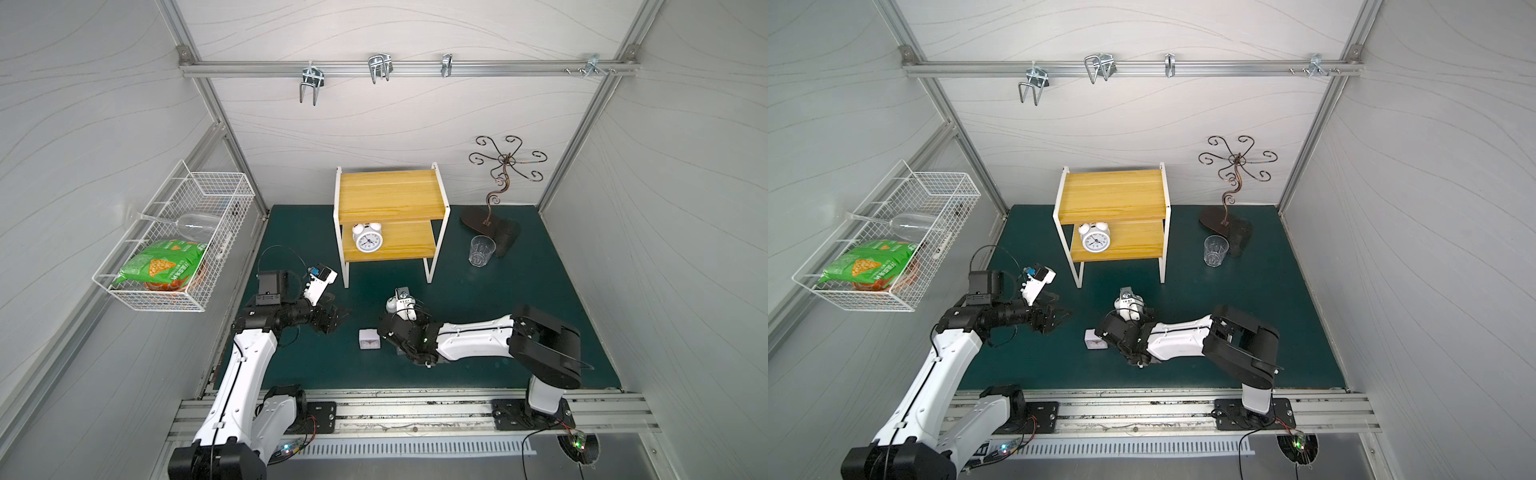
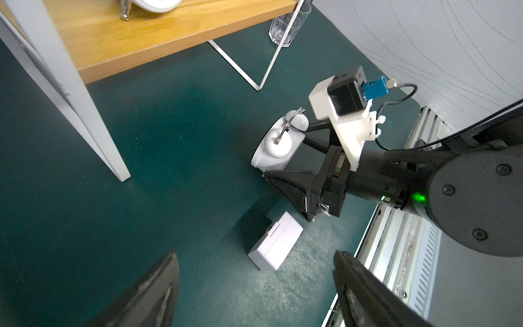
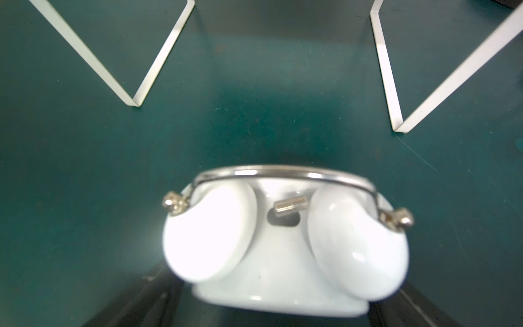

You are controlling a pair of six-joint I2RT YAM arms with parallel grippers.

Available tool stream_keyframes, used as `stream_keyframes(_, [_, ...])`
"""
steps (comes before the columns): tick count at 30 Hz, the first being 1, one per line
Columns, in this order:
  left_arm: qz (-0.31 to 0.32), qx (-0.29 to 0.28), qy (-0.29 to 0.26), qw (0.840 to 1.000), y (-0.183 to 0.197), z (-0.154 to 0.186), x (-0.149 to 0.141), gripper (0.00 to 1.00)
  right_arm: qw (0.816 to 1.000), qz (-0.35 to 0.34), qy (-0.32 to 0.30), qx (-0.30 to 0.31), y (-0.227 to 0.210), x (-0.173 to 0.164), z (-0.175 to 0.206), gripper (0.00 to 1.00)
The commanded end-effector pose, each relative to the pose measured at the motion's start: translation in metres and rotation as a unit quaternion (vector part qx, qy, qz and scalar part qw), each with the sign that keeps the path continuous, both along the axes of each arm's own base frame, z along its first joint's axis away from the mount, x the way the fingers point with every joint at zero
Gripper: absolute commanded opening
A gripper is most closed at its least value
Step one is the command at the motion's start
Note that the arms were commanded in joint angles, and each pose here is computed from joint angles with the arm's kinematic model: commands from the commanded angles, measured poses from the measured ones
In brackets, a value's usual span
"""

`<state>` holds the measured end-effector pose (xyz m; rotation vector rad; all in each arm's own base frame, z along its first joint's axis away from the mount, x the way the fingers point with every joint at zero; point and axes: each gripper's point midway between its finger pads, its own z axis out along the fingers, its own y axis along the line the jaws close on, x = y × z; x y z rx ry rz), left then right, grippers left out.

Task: Place the alarm clocks on the shelf by style
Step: Pick up the alarm from the center of the board.

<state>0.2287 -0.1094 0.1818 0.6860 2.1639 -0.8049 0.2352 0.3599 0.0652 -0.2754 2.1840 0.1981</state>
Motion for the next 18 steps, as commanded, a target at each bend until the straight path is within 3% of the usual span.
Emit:
stream_keyframes(1, [-0.005, -0.004, -0.014, 1.0, -0.0007, 0.0056, 0.0015, 0.88, 1.0, -0.011, -0.01, 0.01, 0.005, 0.0035, 0.0023, 0.99])
stream_keyframes(6, [-0.005, -0.004, -0.014, 1.0, -0.0006, 0.0051, 0.0014, 0.88, 1.0, -0.014, -0.011, 0.007, 0.0042, 0.0044, -0.0011, 0.97])
stream_keyframes(18, [-0.005, -0.005, -0.014, 1.0, -0.0008, 0.0059, 0.0006, 0.88, 1.0, -0.009, -0.023, -0.002, 0.0028, 0.0055, -0.0006, 0.83])
